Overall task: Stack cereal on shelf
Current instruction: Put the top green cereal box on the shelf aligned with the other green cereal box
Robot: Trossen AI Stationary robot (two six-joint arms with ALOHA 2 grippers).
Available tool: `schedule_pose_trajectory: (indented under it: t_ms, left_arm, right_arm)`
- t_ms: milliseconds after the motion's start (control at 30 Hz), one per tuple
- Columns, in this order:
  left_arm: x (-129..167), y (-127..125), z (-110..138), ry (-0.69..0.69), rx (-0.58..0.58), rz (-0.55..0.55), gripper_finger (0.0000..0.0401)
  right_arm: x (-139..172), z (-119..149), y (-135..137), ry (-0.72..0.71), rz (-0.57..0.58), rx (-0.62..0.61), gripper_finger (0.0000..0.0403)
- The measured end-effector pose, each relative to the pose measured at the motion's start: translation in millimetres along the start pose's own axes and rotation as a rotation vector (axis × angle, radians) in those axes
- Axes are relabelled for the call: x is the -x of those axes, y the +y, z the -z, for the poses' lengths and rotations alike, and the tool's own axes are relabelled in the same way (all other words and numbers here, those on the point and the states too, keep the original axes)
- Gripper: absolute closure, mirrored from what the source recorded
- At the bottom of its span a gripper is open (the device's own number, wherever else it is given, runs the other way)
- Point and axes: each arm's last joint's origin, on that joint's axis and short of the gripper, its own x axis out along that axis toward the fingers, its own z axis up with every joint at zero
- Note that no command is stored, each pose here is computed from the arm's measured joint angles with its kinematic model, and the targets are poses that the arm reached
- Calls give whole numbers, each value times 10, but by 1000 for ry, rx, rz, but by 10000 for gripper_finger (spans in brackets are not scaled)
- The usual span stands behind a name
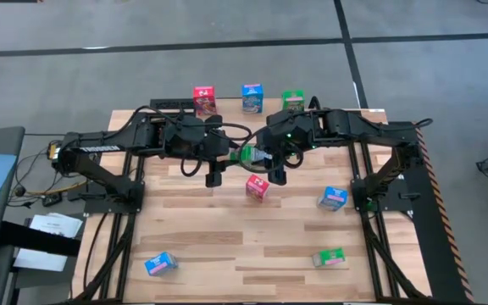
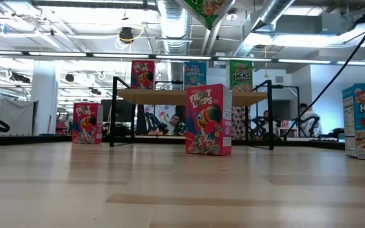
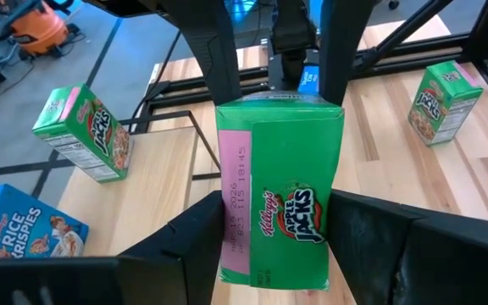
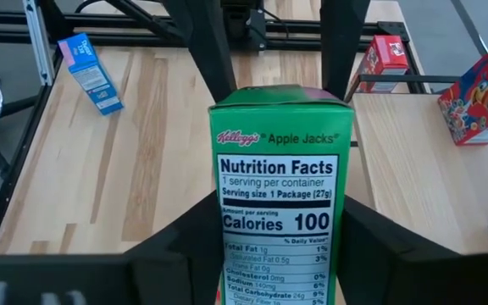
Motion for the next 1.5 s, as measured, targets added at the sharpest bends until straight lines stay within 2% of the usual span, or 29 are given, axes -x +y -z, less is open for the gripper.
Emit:
schedule_pose_trajectory:
  t_ms: [300,467,633,833,1000,1200,1300,1500]
  left_arm:
    - [1,17,11,18,40,-65,216]
    - [0,0,2,1,102,5,216]
    - [0,-5,8,6,64,20,216]
    - [0,-5,10,8,71,21,213]
    - [-2,1,29,27,102,21,191]
    - [-1,3,26,23,105,19,141]
    - [14,19,14,26,117,-18,122]
    - [129,75,-111,-9,106,-65,115]
  right_arm:
    - [-4,-2,-6,-1,8,-3,201]
    - [-3,2,3,2,-2,-5,201]
    - [-3,1,3,1,-2,-1,205]
    - [-3,0,3,1,-2,-1,203]
    - [-3,0,3,1,-2,2,204]
    - [-3,-1,1,-1,0,2,203]
    - [-3,10,1,11,0,2,203]
    - [6,102,-24,106,7,-1,205]
